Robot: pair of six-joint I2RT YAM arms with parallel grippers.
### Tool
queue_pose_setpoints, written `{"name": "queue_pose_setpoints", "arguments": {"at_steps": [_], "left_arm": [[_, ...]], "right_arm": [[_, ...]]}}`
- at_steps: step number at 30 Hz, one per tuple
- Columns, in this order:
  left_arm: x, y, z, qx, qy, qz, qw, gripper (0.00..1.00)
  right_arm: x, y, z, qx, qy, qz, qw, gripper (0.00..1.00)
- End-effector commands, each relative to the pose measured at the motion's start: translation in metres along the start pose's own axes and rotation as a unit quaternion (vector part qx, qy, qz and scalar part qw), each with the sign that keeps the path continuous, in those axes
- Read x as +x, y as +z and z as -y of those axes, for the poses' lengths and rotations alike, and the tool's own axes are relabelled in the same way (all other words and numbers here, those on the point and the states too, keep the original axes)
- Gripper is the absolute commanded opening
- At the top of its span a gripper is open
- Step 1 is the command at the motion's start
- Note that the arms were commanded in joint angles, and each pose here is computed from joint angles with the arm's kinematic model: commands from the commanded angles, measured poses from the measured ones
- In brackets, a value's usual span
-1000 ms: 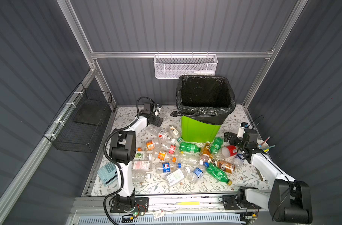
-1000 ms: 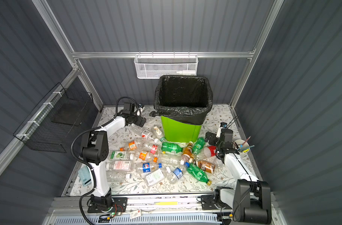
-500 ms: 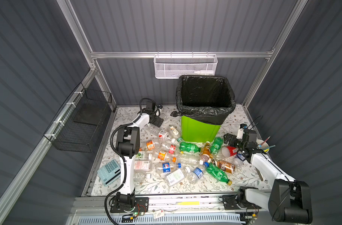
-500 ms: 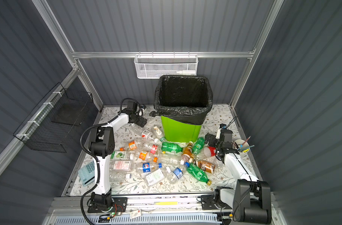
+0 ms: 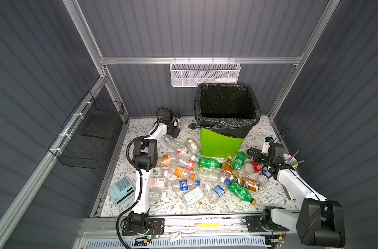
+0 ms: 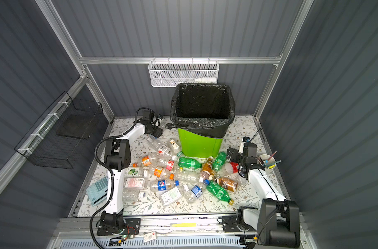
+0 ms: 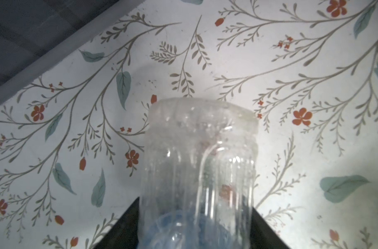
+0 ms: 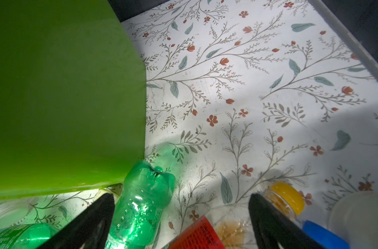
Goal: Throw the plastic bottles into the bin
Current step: 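Lift the clear bottle with the left gripper and carry it over the bin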
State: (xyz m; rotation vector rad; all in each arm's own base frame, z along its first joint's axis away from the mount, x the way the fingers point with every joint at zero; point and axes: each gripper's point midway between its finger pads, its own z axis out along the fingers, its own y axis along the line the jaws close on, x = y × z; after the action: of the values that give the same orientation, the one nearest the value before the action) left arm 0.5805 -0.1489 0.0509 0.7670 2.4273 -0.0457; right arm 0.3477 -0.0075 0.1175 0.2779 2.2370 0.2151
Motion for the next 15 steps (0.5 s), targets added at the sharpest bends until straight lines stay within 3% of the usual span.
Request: {"name": "queue_pose_setpoints", "arguments": {"at_steps": [1, 4, 8, 15], "left_arm": [[0.004, -0.003, 0.011, 0.024, -0.007, -0.010, 1.000, 0.55], [-0.008, -0.017, 0.007, 0.015, -0.013, 0.015, 1.000, 0.48], [-0.032, -0.049, -0.005, -0.018, -0.013, 0.064, 0.998, 0.47], [-0.067, -0.140, -0.036, -0.112, -0.030, 0.155, 0.981, 0.48]], "right_arm": [[-0.011, -0.003, 0.001, 0.005, -0.001, 0.008, 1.000, 0.99], [-0.012, -0.003, 0.000, 0.004, -0.001, 0.010, 1.000, 0.99], [-0.016, -0.005, -0.002, 0.002, 0.000, 0.015, 1.000, 0.99], [-0.025, -0.014, -0.005, -0.003, -0.002, 0.035, 0.999, 0.99]]}}
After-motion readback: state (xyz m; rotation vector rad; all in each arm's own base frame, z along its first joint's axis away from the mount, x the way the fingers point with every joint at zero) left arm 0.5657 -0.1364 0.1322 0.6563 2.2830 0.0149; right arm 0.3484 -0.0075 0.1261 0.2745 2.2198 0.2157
